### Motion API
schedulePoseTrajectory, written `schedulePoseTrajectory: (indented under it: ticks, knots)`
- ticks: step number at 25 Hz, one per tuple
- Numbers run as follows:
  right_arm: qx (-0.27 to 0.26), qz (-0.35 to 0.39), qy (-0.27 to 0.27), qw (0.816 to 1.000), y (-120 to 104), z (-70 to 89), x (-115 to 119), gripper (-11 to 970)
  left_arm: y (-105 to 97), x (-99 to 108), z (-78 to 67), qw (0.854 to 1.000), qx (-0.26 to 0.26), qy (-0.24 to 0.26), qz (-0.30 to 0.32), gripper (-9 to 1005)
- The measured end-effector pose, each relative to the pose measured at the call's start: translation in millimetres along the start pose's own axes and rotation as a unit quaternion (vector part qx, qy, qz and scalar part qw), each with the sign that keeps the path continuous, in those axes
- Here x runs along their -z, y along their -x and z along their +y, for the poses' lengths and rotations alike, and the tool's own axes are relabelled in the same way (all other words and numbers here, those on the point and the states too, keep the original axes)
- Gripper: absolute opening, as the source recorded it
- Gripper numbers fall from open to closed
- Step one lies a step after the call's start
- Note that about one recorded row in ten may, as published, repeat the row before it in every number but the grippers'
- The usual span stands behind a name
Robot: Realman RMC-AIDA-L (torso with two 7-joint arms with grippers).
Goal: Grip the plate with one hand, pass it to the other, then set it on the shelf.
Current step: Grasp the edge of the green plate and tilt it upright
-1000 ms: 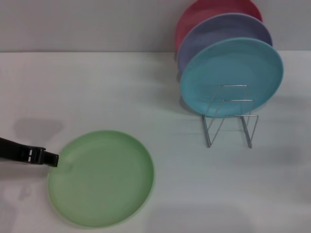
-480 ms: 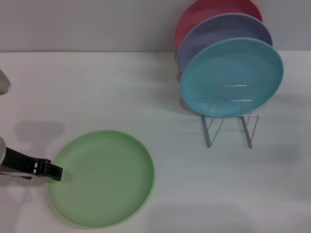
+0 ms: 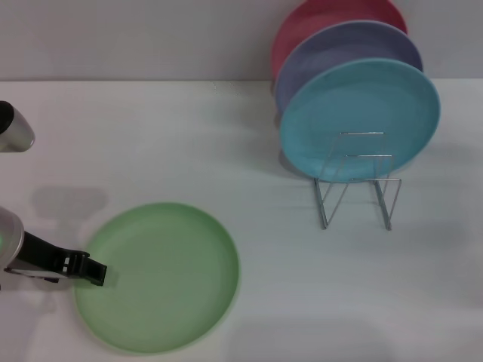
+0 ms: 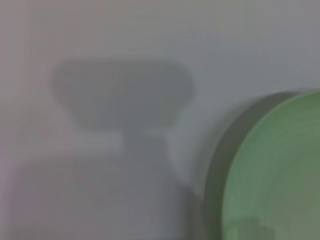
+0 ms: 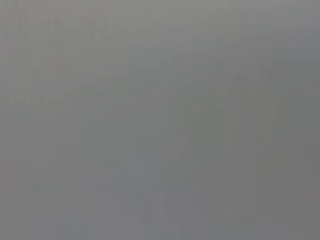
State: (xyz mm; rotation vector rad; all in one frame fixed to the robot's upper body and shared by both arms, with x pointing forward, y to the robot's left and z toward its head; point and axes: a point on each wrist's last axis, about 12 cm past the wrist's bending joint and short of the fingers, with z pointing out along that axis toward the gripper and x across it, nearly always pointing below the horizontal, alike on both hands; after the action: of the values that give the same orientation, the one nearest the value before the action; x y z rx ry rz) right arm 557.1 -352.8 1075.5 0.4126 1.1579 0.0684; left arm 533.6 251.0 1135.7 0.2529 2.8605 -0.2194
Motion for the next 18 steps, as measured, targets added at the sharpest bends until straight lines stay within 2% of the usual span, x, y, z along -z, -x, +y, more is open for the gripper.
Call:
schedulePoseTrajectory:
  ticks: [17,18]
  knots:
    - [0.0,-0.001,0.001,1.0,0.2,0.9,-1.0,666,5.1,-7.0,-5.4,1.0,-0.022,0.014,0.011,603]
    - [0.0,-0.001,0.001,1.0,0.2,0.9,-1.0,666,5.4,-7.1,-5.5,1.0,-0.022,0.014,0.011,527]
